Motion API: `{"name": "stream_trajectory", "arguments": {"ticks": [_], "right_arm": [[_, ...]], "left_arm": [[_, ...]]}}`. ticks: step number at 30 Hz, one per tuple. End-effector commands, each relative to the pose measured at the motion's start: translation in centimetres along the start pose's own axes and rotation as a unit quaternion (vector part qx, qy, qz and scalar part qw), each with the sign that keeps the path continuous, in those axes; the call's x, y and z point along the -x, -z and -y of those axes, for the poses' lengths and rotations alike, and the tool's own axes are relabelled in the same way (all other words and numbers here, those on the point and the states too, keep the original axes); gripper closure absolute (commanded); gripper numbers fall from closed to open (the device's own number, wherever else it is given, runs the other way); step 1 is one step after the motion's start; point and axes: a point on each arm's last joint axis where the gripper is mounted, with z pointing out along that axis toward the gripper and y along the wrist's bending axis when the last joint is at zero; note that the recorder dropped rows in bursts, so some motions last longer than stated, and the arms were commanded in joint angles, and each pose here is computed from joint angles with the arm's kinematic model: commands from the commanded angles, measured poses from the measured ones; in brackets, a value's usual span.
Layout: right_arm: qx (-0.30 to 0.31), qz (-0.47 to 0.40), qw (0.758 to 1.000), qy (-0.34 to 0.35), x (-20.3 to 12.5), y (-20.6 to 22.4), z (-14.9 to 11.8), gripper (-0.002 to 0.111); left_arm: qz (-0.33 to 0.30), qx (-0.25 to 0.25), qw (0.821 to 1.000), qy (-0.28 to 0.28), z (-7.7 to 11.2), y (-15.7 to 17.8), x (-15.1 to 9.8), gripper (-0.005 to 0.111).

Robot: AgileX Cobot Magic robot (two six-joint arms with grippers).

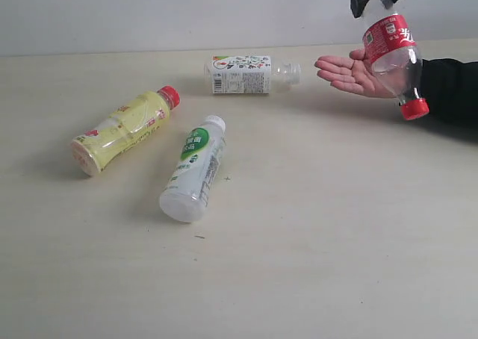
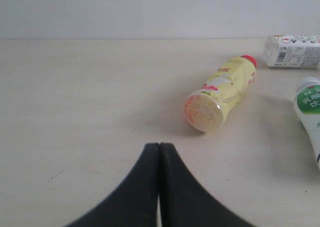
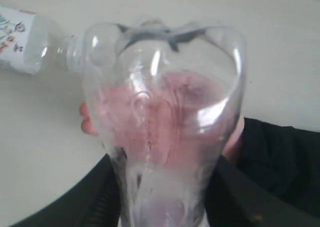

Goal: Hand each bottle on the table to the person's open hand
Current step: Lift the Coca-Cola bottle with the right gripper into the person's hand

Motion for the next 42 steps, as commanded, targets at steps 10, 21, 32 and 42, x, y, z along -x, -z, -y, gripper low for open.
{"name": "stream_trajectory", "arguments": {"ticks": [10, 21, 32, 42], "right_arm": [[0.018, 0.005, 0.998, -0.065, 3.7, -8.0, 2.4, 0.108], [0.012, -0.007, 0.998, -0.064, 3.4, -9.3, 2.4, 0.083], [0.013, -0.001, 0.999, -0.051, 3.5, -9.3, 2.4, 0.034], [0.013, -0.001, 0.999, -0.043, 3.5, -9.8, 2.4, 0.034]], "left_arm": [[0.007, -0.003, 1.0, 0.0, 0.0, 0.0, 0.1, 0.107], [0.007, -0.003, 1.0, 0.0, 0.0, 0.0, 0.1, 0.107], [0.007, -0.003, 1.0, 0.0, 0.0, 0.0, 0.1, 0.107], [0.007, -0.003, 1.0, 0.0, 0.0, 0.0, 0.1, 0.107]]}}
